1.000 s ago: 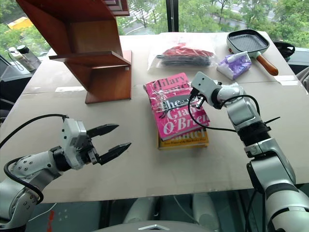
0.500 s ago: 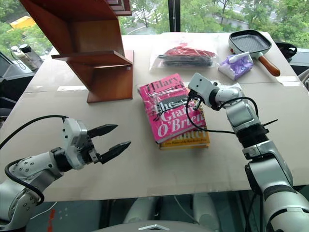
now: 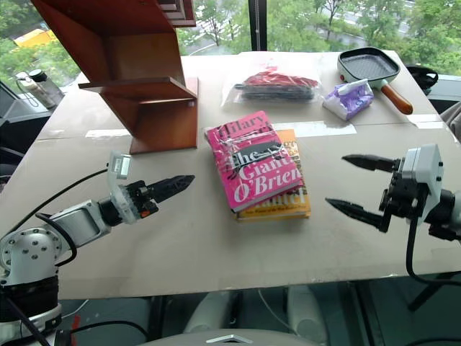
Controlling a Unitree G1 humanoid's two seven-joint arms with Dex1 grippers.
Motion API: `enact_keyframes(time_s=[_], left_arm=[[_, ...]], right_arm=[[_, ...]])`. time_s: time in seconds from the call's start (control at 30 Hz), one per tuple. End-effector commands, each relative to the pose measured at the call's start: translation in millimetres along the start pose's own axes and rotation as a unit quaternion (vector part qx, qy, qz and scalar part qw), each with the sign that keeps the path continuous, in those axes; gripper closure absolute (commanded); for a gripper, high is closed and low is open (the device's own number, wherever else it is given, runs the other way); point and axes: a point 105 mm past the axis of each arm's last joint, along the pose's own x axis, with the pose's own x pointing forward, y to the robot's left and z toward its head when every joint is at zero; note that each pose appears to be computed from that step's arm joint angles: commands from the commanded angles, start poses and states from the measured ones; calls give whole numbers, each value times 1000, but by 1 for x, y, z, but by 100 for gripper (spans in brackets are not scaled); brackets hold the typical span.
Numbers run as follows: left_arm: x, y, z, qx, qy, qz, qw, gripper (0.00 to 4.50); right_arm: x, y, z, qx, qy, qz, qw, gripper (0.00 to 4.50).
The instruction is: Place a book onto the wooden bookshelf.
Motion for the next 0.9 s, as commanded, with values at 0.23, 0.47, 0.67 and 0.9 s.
enact_keyframes(time_s=[0.23, 0.47, 0.67, 0.9], left_arm=[[55, 12, 0, -226, 9, -14, 974, 0], [110, 14, -8, -287, 17, -26, 957, 0], [138, -2, -29, -297, 67, -63, 951, 79], [149, -18, -41, -284, 113, -103, 947, 374]], right_arm=[[6, 17, 27, -88, -28, -46, 995, 3], [5, 22, 24, -85, -6, -53, 995, 3], [2, 23, 25, -85, 7, -59, 995, 0], [5, 26, 22, -81, 23, -53, 995, 0]])
